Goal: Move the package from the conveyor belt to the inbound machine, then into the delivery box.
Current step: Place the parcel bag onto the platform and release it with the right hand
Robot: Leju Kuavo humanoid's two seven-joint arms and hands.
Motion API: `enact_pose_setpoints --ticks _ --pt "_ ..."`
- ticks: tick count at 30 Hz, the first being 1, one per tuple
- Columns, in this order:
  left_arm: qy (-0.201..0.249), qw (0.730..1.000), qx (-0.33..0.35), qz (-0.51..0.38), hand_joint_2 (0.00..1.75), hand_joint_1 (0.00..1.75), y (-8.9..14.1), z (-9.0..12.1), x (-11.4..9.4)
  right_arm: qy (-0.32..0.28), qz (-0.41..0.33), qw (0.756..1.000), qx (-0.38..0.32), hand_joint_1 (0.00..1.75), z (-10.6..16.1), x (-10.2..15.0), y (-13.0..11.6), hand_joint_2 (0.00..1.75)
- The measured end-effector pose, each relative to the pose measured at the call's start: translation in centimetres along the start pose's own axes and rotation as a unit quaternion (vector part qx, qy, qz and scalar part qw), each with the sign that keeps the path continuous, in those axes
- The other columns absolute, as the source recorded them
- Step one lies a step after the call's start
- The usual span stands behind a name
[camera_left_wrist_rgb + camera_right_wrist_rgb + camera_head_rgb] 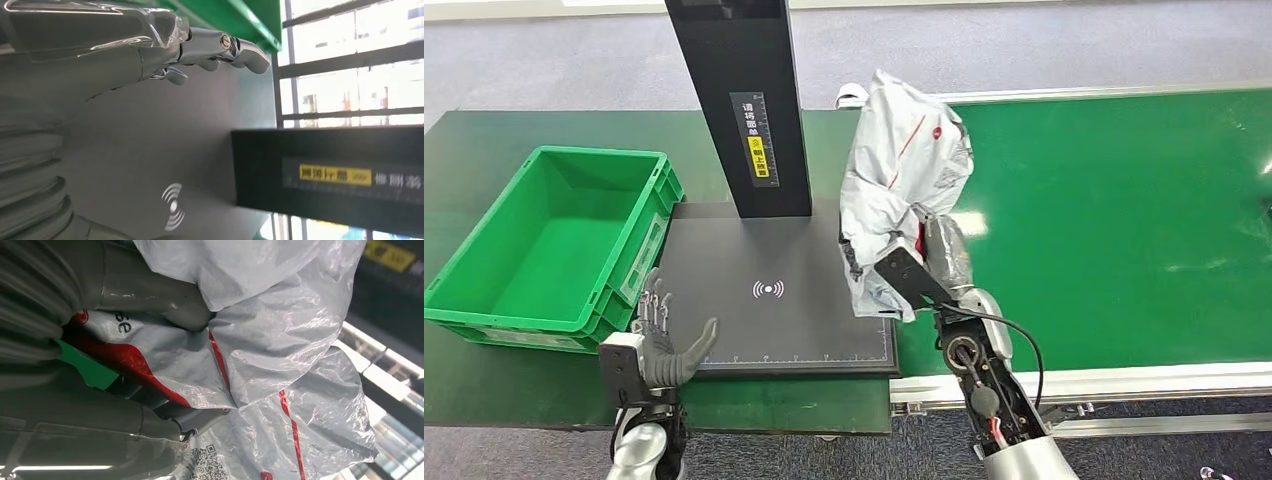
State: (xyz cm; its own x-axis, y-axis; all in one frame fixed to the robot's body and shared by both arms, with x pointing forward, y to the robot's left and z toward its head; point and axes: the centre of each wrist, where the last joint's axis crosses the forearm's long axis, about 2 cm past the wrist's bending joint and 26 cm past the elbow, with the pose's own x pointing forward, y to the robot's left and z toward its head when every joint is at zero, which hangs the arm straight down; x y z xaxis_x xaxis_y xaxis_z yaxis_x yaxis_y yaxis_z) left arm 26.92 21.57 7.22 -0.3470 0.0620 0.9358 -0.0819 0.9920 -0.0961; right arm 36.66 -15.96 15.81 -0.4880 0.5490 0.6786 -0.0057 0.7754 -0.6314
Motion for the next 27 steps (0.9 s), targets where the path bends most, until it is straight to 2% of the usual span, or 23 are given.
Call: enact_pose_setpoints --ticks 8,20,24,27 --pt "-0.011 1.0 0.013 -0.016 1.75 0.0 1.0 -0.2 0.4 0.009 -0.012 0.998 0.057 1.75 0.5 0.3 2.8 1.75" --pt "-0.013 1.0 0.012 -0.018 1.75 0.0 1.1 0.0 0.6 0.002 -0.009 0.997 0.077 1.75 1.1 0.6 3.7 1.75" --pt "-0.012 1.0 0.011 -0.018 1.75 0.0 1.1 0.0 0.6 0.003 -0.009 0.997 0.081 0.0 1.2 0.7 3.8 1.75" --pt "-0.008 1.0 0.007 -0.018 1.75 0.0 1.0 0.0 0.7 0.004 -0.009 0.996 0.086 0.0 1.2 1.0 3.9 1.75"
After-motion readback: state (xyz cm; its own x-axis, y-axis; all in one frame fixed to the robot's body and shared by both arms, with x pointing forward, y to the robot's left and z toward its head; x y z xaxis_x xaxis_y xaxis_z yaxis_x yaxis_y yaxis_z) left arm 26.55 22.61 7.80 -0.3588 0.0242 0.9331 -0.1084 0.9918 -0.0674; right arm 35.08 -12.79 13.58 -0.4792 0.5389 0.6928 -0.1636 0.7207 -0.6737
